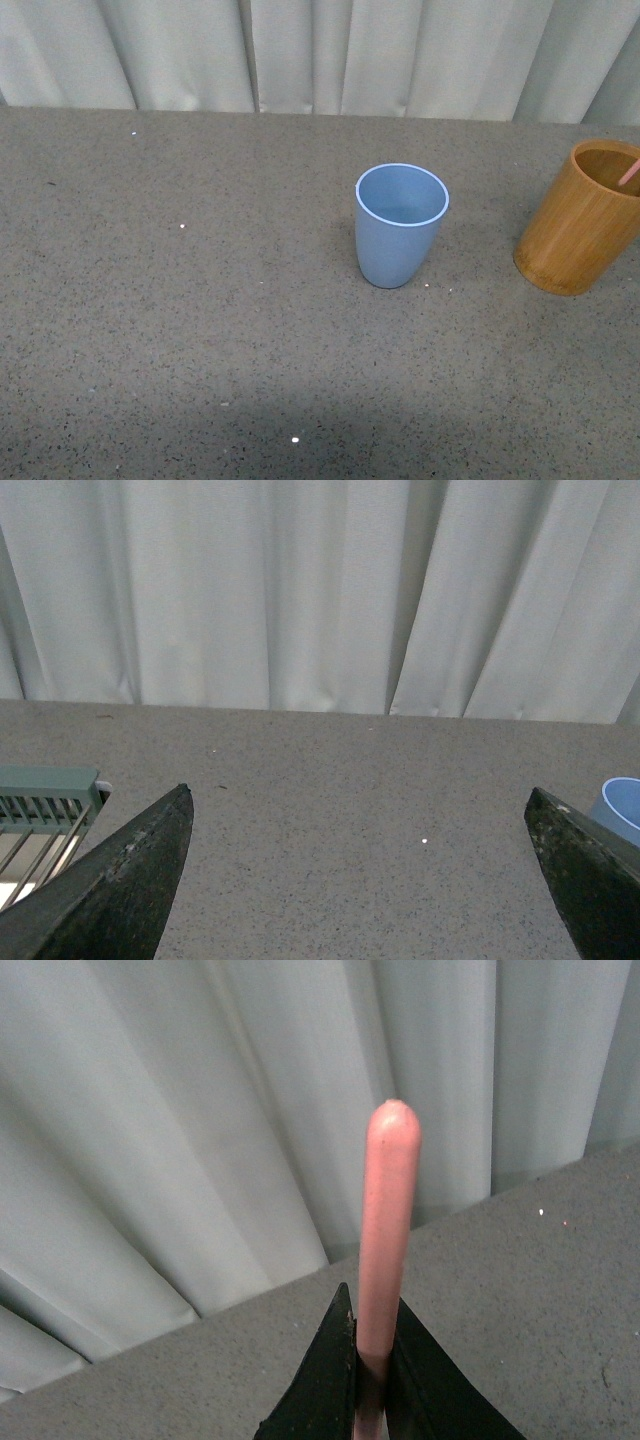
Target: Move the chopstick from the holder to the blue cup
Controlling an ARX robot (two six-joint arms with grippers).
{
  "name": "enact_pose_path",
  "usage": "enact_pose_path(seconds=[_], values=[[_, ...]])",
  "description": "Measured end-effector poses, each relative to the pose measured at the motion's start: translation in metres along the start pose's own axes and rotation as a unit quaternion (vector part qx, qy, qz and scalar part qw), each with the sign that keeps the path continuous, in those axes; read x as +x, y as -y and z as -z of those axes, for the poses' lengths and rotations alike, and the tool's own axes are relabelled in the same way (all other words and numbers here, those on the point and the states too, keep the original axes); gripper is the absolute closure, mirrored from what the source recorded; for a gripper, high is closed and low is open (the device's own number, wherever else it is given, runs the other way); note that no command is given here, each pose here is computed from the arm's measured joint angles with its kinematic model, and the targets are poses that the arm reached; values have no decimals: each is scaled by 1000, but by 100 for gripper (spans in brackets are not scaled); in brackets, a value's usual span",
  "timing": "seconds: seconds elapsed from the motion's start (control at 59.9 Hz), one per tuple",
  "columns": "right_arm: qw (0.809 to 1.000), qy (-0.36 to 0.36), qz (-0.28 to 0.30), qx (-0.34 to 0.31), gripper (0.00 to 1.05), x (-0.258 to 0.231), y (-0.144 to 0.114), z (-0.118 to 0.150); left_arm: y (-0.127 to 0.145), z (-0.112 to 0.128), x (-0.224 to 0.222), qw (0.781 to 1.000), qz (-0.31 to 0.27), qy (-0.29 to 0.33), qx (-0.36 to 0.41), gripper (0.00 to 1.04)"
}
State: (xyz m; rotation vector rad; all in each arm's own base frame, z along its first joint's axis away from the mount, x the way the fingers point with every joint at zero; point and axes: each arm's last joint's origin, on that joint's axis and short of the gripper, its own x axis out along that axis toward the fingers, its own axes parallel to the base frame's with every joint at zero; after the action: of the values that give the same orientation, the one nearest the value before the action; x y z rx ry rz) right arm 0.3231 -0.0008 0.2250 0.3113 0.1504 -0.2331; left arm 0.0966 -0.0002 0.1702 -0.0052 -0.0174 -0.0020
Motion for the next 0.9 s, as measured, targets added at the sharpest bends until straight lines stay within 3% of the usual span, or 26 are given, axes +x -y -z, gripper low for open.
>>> enact_pose_path(seconds=[0.284, 0.534, 0.902], values=[[997, 28, -68, 18, 102, -37, -39, -21, 0, 0, 0, 1000, 0, 0, 0, 7], [992, -7, -126, 5, 102, -50, -95, 19, 0, 0, 0, 1000, 0, 0, 0, 7], [991, -52, -126, -11, 102, -44, -115, 64, 0, 0, 0, 1000, 0, 0, 0, 7]])
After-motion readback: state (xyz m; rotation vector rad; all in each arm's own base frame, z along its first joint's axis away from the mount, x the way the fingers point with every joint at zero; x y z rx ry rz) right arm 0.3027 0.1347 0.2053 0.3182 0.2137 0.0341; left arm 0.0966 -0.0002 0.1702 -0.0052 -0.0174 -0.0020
